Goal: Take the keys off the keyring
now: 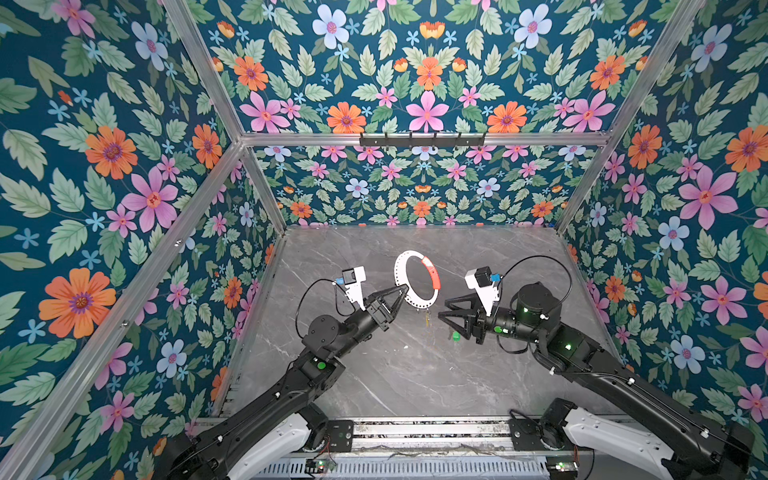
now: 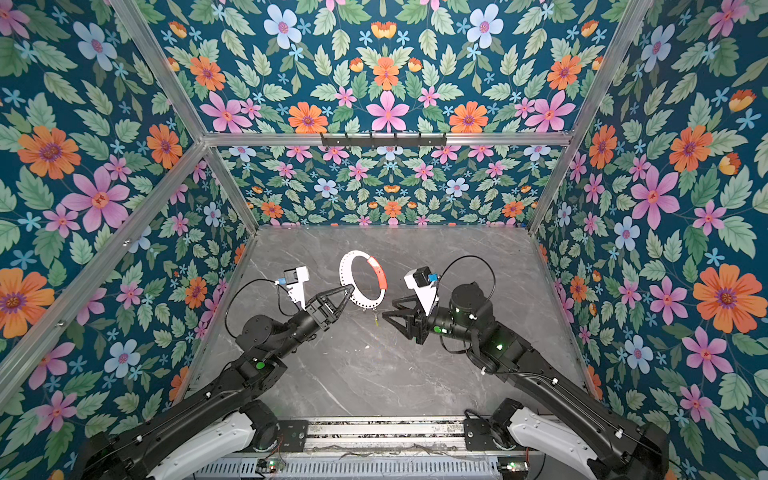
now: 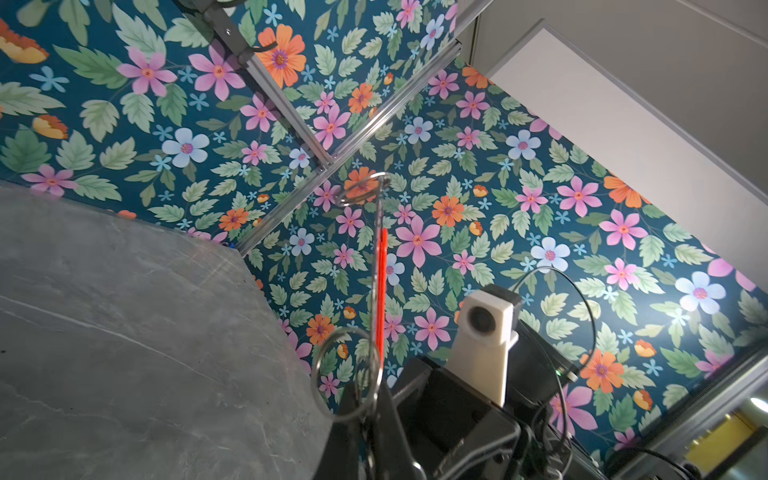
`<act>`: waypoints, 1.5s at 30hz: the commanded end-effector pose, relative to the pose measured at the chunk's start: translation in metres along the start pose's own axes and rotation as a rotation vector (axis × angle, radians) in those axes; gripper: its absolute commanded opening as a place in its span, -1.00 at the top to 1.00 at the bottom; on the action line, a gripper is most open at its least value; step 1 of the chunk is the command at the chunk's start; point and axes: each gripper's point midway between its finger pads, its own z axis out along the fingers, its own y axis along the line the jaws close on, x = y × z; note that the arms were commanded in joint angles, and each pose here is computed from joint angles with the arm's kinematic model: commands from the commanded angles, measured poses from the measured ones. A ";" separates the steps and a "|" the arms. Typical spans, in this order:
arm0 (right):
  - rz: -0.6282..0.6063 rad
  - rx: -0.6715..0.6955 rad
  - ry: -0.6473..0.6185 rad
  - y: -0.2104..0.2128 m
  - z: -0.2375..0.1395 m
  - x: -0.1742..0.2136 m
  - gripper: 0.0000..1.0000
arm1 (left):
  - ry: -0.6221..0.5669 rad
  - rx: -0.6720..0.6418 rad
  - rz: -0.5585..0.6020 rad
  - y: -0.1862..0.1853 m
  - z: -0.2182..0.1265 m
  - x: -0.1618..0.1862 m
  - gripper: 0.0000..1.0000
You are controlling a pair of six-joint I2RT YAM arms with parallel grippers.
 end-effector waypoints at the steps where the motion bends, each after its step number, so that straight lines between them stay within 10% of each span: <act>1: -0.040 0.108 -0.057 -0.012 0.008 -0.009 0.05 | -0.049 -0.050 0.012 0.006 0.000 -0.009 1.00; 19: -0.106 0.157 -0.035 -0.004 0.042 0.000 0.08 | -0.065 -0.100 0.030 0.013 -0.002 -0.008 1.00; 45: -0.119 0.153 0.005 -0.006 0.047 0.010 0.94 | -0.062 -0.099 0.042 0.011 -0.004 -0.007 1.00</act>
